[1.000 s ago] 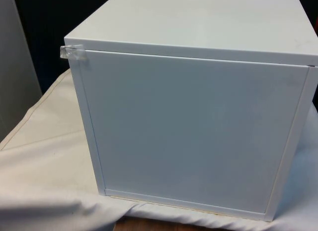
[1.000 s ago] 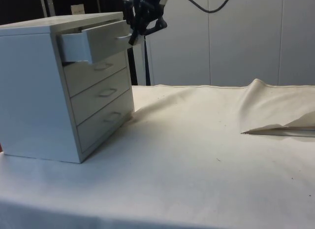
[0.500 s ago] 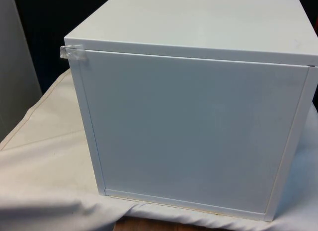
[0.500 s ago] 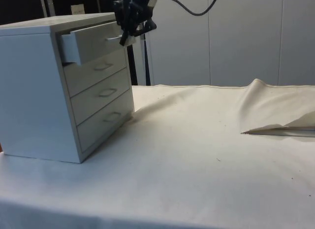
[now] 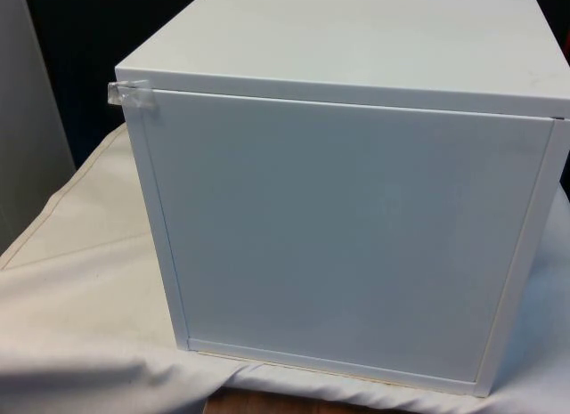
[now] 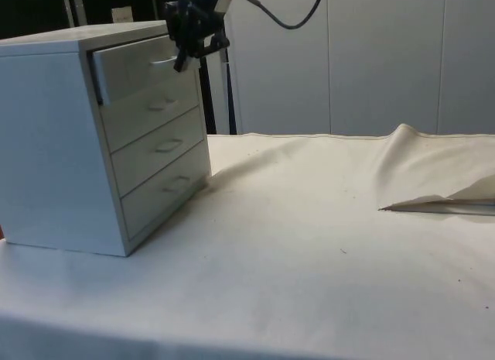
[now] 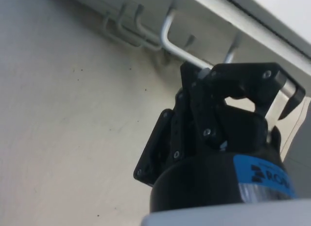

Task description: Open the drawer, then close it.

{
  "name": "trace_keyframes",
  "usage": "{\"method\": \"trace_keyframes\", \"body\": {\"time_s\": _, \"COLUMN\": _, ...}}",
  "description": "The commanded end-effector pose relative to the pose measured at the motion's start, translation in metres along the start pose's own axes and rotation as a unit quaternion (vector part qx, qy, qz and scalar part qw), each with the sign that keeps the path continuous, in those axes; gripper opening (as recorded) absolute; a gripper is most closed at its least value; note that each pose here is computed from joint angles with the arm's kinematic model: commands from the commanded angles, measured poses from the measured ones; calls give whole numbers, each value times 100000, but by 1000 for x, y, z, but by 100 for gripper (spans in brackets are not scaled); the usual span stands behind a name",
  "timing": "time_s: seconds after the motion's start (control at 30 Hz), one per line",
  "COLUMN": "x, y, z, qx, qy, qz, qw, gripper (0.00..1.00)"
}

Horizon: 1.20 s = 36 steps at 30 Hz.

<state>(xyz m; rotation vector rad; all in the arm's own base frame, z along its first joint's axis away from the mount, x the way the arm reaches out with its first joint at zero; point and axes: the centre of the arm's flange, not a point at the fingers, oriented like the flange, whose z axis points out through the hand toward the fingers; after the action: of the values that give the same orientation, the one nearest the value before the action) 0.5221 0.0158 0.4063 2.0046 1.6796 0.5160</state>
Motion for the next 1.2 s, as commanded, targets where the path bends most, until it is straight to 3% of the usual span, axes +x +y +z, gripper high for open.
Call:
{"method": "trace_keyframes", "body": {"time_s": 0.0, "x": 0, "y": 5, "z": 2, "qx": -343, "qy": -235, "qz": 276, "qw": 99999, "gripper": 0}}
{"method": "trace_keyframes", "body": {"time_s": 0.37, "x": 3, "y": 18, "z": 11, "qx": -783, "qy": -1225, "qz": 1319, "qw": 99981, "gripper": 0}}
{"method": "trace_keyframes", "body": {"time_s": 0.63, "x": 1, "y": 7, "z": 2, "qx": -316, "qy": -917, "qz": 1957, "qw": 99976, "gripper": 0}}
{"method": "trace_keyframes", "body": {"time_s": 0.77, "x": 0, "y": -2, "z": -5, "qx": 32, "qy": -320, "qz": 2286, "qw": 99973, "gripper": 0}}
{"method": "trace_keyframes", "body": {"time_s": 0.8, "x": 3, "y": -4, "z": -4, "qx": 234, "qy": 372, "qz": 2172, "qw": 99975, "gripper": 0}}
{"method": "trace_keyframes", "body": {"time_s": 0.83, "x": 0, "y": -4, "z": -7, "qx": 79, "qy": -186, "qz": 2330, "qw": 99973, "gripper": 0}}
{"method": "trace_keyframes", "body": {"time_s": 1.03, "x": 2, "y": -18, "z": -14, "qx": 872, "qy": 1286, "qz": 2481, "qw": 99957, "gripper": 0}}
{"method": "trace_keyframes", "body": {"time_s": 1.07, "x": -1, "y": -19, "z": -19, "qx": 615, "qy": 809, "qz": 2626, "qw": 99960, "gripper": 0}}
{"method": "trace_keyframes", "body": {"time_s": 1.17, "x": -2, "y": -26, "z": -24, "qx": 918, "qy": 1229, "qz": 2753, "qw": 99950, "gripper": 0}}
